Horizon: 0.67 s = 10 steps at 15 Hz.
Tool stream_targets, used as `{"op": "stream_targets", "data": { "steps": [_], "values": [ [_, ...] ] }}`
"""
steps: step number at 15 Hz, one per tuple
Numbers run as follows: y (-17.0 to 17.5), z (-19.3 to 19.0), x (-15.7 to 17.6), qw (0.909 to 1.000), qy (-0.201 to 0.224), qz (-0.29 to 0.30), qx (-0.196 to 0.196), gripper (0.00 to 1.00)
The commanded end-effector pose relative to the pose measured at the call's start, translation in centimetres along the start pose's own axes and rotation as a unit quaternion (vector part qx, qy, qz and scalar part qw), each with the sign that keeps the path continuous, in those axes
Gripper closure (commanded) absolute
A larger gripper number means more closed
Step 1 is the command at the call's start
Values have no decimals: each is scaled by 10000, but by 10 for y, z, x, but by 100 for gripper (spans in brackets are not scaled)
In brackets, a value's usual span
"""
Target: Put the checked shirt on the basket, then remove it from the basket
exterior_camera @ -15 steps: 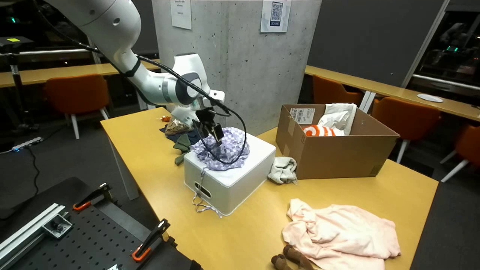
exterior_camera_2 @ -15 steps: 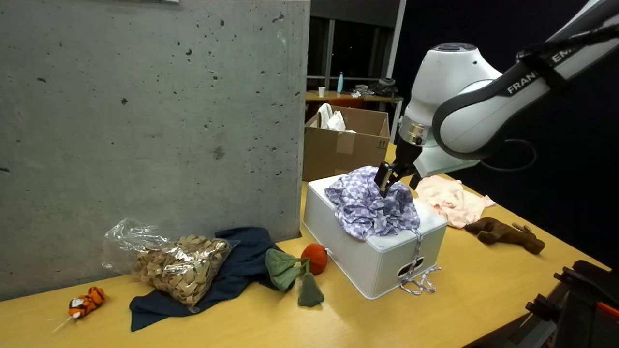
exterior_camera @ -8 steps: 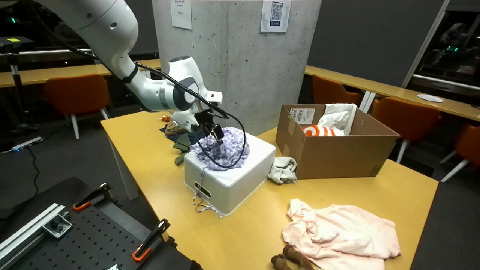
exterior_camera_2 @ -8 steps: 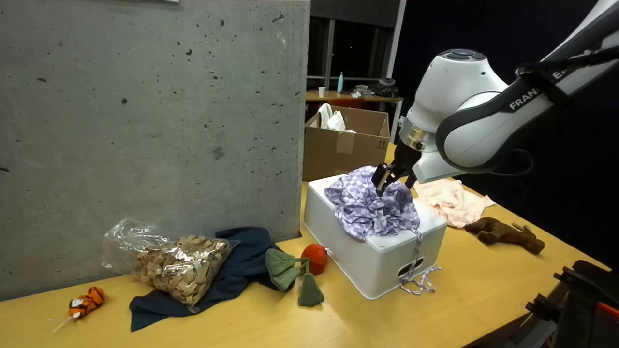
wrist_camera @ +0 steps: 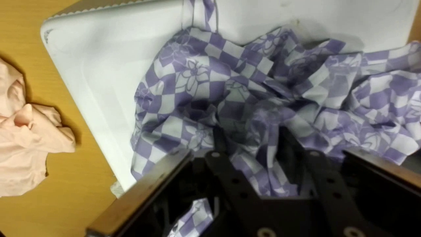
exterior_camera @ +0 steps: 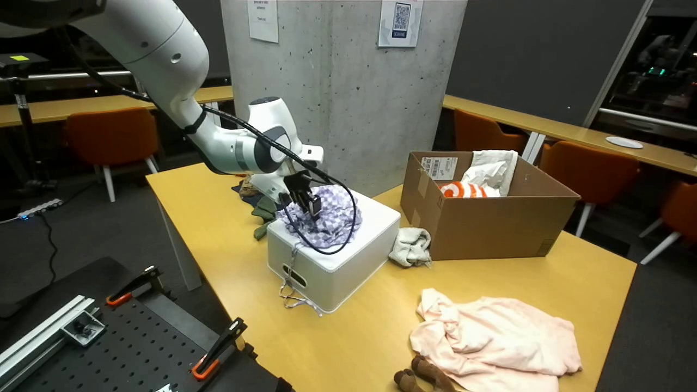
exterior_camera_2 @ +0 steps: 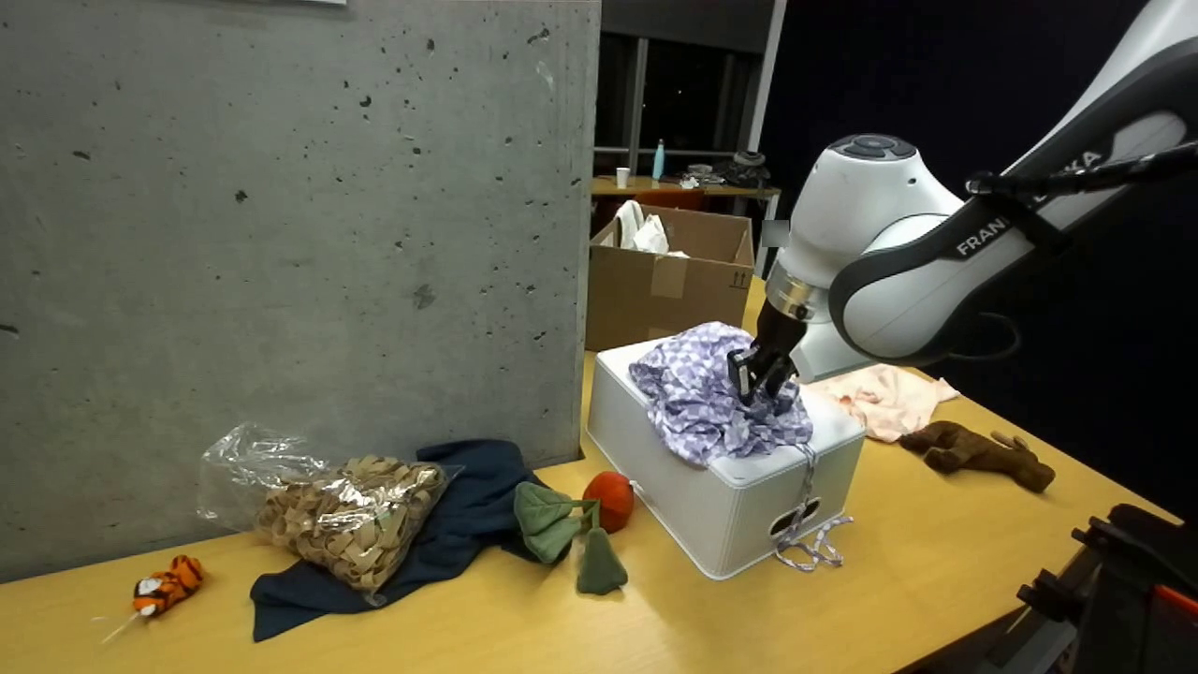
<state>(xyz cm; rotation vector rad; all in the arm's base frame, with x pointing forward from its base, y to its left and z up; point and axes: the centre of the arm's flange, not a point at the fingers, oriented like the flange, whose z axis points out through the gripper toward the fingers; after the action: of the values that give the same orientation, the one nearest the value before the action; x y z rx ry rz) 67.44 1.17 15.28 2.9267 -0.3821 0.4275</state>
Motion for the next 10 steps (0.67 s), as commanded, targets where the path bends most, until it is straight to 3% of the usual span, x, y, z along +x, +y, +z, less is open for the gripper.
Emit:
{"op": "stream_targets", "data": {
  "steps": [1,3,10],
  "values": [
    [8,-5,6,9999,96,106,18,88],
    [14,-17,14,9998,138,132,21,99],
    [71,-111,65,9963,733,428,-154,99]
  ]
}}
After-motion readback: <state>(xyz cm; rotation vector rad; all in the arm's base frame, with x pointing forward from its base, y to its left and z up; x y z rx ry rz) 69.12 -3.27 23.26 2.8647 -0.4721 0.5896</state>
